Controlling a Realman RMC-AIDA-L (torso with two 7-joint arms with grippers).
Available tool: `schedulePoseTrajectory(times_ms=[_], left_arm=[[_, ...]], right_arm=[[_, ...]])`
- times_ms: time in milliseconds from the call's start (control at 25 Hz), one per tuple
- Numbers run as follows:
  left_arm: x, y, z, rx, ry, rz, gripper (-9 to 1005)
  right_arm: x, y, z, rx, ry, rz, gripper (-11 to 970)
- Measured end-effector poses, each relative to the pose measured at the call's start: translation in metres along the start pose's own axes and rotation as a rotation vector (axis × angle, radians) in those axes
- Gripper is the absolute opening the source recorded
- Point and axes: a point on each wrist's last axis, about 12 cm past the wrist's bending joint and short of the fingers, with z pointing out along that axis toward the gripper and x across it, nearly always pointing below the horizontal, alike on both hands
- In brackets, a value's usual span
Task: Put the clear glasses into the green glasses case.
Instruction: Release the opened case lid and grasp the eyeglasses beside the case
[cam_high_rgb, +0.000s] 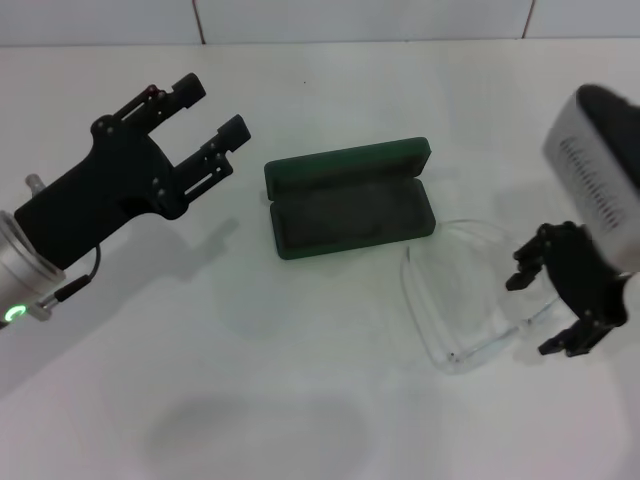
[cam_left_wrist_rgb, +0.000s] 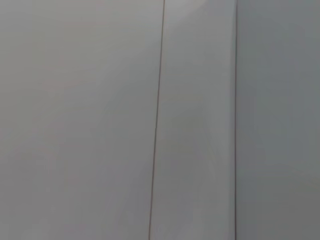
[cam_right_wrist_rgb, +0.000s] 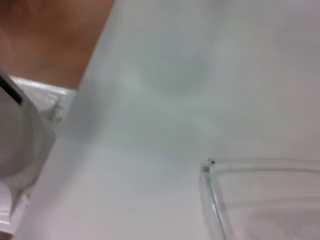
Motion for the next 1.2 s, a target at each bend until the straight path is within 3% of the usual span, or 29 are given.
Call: schedulePoseTrajectory(times_ms=[280, 600, 1000, 1200], left_arm=[[0.001, 0.001, 0.000, -0.001, 0.007, 0.004, 685], [0.001, 0.000, 0.000, -0.001, 0.011, 0.004, 685], [0.005, -0.003, -0.005, -0.005, 0.020, 0.001, 686], [0.006, -0.004, -0.006, -0.009, 0.018, -0.033, 686]], right_arm=[[-0.015, -0.001, 0.028, -0.010, 0.054, -0.078, 700], [-0.020, -0.004, 0.043, -0.028, 0.099, -0.074, 675], [-0.021, -0.005, 0.044, -0.023, 0.103, -0.044, 325], [-0.019, -0.002, 0.041, -0.030, 0.102, -0.030, 227]])
